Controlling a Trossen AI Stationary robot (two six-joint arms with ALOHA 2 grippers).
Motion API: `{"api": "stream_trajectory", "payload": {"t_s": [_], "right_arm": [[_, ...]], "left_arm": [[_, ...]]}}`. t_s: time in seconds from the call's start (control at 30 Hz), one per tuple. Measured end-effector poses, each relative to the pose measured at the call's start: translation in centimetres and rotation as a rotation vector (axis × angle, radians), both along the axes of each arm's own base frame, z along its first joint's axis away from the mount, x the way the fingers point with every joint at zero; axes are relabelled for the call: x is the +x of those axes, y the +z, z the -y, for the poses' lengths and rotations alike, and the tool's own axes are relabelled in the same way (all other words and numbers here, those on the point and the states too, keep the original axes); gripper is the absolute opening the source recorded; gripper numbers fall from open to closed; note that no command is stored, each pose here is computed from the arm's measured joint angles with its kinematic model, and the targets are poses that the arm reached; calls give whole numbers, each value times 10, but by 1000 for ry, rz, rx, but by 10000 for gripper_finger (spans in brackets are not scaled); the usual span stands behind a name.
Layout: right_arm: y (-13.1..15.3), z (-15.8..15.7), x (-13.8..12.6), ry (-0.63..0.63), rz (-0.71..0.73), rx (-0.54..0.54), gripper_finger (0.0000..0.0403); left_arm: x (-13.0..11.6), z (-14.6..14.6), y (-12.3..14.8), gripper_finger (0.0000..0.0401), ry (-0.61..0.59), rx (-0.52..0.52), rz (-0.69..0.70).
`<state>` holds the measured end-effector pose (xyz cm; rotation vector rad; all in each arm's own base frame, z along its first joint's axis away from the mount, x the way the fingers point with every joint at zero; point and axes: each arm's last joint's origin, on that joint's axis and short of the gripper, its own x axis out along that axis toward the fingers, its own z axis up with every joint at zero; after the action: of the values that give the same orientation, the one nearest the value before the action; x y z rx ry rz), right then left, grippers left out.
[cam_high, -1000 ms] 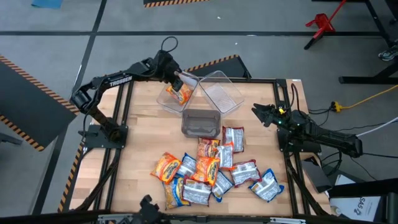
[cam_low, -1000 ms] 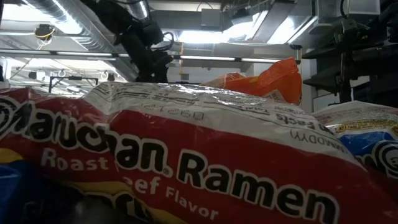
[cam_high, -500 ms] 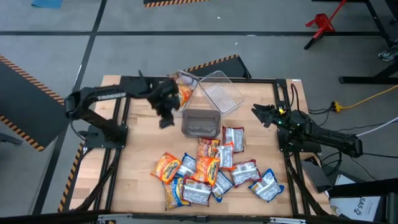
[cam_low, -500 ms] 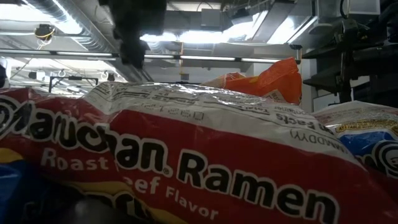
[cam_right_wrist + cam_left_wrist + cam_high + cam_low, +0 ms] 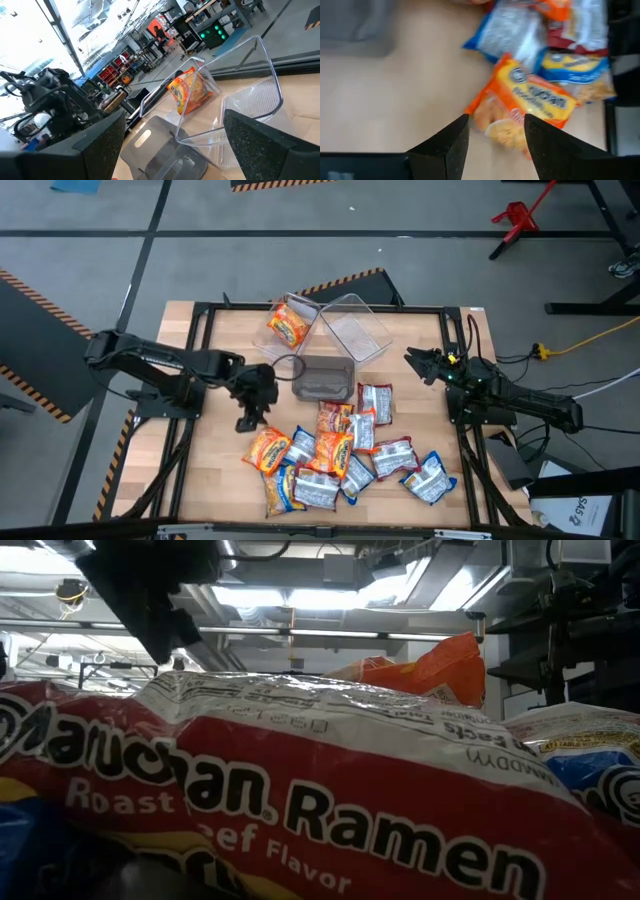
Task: Sort Maruchan noodles
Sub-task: Put the orange noodle pack into the left transparent bin
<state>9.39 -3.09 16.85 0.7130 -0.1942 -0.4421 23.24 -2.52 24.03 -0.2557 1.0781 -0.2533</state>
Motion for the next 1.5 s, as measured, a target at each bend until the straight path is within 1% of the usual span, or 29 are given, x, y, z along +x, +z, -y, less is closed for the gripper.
{"api": "stream_trajectory", "payload": {"t_s": [0.07, 0.2, 0.37, 0.5, 0.67, 0.93, 1.13, 1.2, 1.33, 1.43, 1.5], "right_arm": [[0, 0, 0, 0, 0, 0, 324], [0, 0, 0, 0, 0, 0, 324], [0, 0, 0, 4, 1, 4, 324], [0, 0, 0, 18, 1, 7, 324], [0, -1, 0, 26, 1, 8, 324], [-1, -1, 0, 27, -1, 8, 324], [-1, -1, 0, 27, -1, 8, 324], [-1, -1, 0, 27, -2, 8, 324], [-1, -1, 0, 27, -2, 8, 324], [-1, -1, 0, 27, -2, 8, 324], [-1, -1, 0, 27, -2, 8, 324]], "left_arm": [[5, 1, -10, 195, -43, -28, 51], [13, -3, -19, 212, -108, -72, 136], [25, -1, -37, 228, -247, -137, 139], [35, 1, -53, 230, -317, -154, 146], [45, -2, -66, 231, -361, -140, 166], [53, -3, -95, 239, -405, -121, 104], [56, 2, -112, 239, -436, -159, 65], [56, 5, -115, 239, -457, -169, 58], [54, 13, -116, 236, -535, -201, 71], [52, 20, -117, 223, -572, -185, 74], [51, 23, -117, 208, -580, -177, 65]]}}
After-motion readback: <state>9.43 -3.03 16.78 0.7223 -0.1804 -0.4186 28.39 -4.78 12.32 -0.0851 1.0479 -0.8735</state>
